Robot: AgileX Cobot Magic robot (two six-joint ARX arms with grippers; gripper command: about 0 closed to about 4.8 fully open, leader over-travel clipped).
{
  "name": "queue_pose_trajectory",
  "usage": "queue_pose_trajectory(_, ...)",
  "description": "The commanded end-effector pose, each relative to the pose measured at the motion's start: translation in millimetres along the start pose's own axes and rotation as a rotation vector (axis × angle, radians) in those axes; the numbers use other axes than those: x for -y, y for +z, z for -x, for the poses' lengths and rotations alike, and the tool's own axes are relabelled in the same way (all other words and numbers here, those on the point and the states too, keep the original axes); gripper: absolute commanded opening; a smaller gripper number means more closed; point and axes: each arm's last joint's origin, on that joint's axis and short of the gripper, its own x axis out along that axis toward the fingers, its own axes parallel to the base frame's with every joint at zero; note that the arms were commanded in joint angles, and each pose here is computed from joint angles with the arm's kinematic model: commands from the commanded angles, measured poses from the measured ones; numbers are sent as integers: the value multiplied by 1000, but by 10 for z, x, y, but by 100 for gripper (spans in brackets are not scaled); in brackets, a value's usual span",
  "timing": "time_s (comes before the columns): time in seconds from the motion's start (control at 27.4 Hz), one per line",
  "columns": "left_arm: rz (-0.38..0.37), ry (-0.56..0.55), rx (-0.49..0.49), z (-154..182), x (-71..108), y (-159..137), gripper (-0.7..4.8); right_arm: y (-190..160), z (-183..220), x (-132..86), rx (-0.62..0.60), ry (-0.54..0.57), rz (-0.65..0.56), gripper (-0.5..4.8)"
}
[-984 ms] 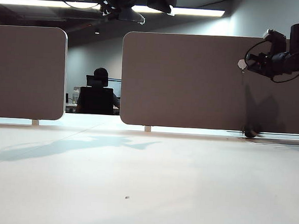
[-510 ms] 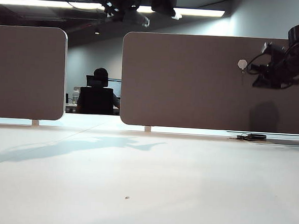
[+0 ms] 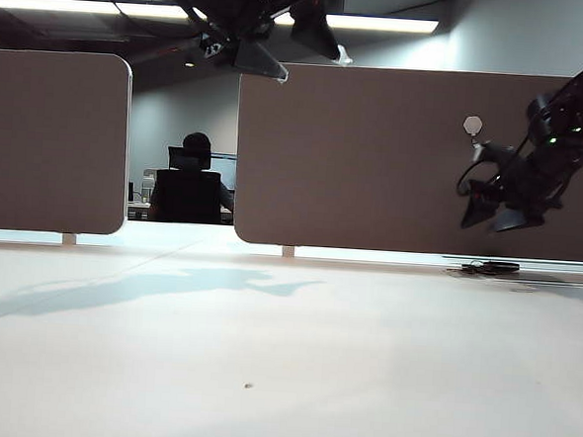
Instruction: Hang the bunch of keys on the hook.
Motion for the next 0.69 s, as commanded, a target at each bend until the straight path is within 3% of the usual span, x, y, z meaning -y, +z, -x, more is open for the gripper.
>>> queue_pose_trajectory(0.04,-9,-2,4,10,5,20,479,-70,-66,-114,-43,10,257,246)
queue_pose_trajectory(0.11,-10,-1,3,10,5,19,479,-178,-151,-154,-110,-79,432,246)
queue_pose_trajectory(0.18,-23,-1,2,11,4,18,479,-214,-184,-146,-130,-144,483,246)
queue_pose_trajectory(0.47,-21,34,-27,42,-44,2,479,-160,-141,31,-57,-236,499,241)
queue_pose_trajectory(0.69,-21,35,-27,41,-45,1,479,-230,-168,28,-72,-154,487,241)
